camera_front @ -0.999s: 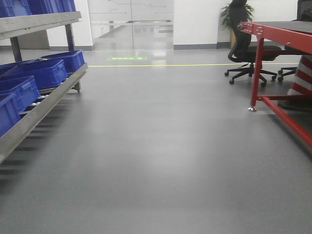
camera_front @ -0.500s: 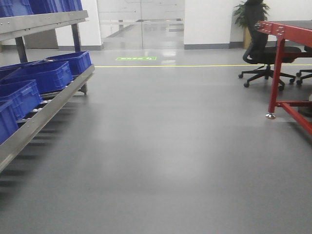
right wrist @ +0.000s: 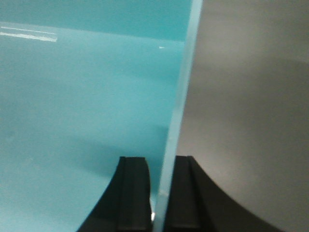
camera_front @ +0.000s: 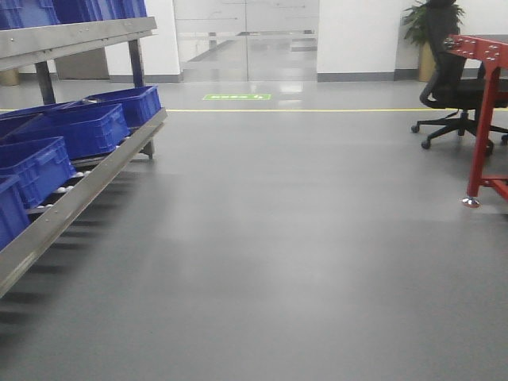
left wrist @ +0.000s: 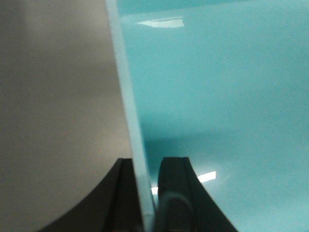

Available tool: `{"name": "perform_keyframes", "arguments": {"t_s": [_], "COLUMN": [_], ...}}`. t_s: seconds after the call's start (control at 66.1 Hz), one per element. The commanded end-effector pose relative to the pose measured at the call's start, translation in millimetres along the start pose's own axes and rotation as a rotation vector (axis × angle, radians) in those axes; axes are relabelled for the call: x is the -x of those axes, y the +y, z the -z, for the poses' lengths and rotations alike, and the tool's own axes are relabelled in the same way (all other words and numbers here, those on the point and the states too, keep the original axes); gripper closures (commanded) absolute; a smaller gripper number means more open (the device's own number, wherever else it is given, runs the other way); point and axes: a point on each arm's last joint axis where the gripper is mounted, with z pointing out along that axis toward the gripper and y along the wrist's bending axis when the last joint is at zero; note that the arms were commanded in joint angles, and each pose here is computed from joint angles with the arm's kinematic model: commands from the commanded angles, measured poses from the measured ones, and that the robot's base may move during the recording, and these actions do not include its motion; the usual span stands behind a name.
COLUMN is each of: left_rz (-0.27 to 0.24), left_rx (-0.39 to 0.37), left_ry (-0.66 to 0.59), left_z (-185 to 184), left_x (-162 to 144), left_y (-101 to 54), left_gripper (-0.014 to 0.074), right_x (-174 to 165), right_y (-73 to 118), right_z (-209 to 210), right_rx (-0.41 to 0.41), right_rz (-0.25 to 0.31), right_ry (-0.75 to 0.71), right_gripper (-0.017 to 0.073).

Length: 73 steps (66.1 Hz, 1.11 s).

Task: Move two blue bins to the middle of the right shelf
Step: 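Drive the base to the next shelf while holding the cyan bin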

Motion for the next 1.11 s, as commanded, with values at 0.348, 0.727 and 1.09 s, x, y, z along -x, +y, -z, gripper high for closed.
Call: {"name": "perform_keyframes", "arguments": {"t_s": [0.348, 0.727, 1.09], "left_rz": [-0.015, -0.015, -0.015], "left_rx": [-0.011, -0.011, -0.011], "left_ry": [-0.058, -0.058, -0.058], "left_z": [13.3, 13.3, 13.3], "left_x": [4.5, 4.5, 4.5], "left_y": [-1.1, -1.1, -1.1], "left_gripper": [0.0704, 0.0704, 0.0704], "right_x": [6.4, 6.4, 6.4], "right_y": [1.4, 1.4, 1.4], "right_z": [10.0, 10.0, 10.0], "right_rx": [-0.005, -0.005, -0.005], "right_rz": [0.026, 0.026, 0.026], "right_ry": [-0.072, -0.072, -0.072], "right_gripper": [0.0713, 0.0713, 0.0713]}}
